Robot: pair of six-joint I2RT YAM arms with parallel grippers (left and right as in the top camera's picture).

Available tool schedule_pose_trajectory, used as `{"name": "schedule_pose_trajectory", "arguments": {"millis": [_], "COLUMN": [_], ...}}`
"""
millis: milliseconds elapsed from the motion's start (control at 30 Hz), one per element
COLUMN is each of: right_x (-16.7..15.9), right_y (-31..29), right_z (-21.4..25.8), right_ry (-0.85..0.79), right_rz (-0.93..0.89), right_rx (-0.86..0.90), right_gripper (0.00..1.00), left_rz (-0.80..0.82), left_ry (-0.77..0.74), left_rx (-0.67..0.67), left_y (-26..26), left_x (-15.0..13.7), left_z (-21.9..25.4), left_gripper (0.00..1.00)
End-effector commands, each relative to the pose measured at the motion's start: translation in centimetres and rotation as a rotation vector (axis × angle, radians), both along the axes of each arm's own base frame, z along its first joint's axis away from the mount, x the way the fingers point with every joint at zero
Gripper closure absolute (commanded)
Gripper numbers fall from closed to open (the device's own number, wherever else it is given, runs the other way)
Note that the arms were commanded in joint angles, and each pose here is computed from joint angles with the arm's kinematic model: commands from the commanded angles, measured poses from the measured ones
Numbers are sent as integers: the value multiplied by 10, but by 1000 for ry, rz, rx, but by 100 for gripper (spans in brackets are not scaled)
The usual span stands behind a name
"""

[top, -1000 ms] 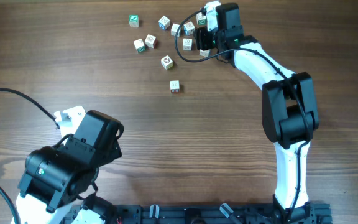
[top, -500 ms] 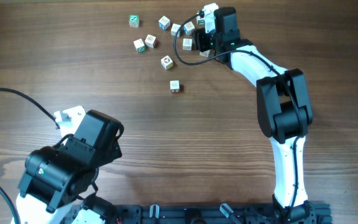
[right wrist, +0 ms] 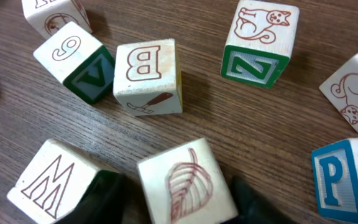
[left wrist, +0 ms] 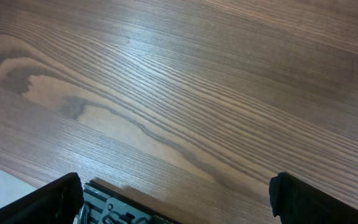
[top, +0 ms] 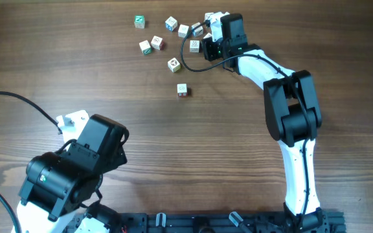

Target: Form a horizontal line

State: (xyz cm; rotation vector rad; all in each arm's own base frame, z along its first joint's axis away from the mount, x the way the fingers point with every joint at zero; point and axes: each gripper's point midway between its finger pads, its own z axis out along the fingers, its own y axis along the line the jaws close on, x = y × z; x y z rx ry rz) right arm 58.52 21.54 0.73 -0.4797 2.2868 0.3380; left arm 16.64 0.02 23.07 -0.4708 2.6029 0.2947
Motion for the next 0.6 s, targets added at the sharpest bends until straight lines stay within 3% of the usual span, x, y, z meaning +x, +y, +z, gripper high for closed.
{"name": "schedule_pose_trajectory", "arguments": {"millis": [0, 367, 567], "right_x": [3, 25, 25], "right_y": [0, 4, -2], "right_z": [-4, 37, 36], "right_ry": [-8, -72, -58], "right_rz": [0, -21, -47], "right_rx": [-25, -11, -43], "right_gripper": [54, 62, 63], "left_rz": [28, 28, 28], "left_ry": [-10, -10, -10], "left_rx": [6, 7, 6], "left_y": [4, 4, 4], "left_x": [0, 0, 0], "left_z": [0, 0, 0], "left_gripper": [0, 0, 0]}}
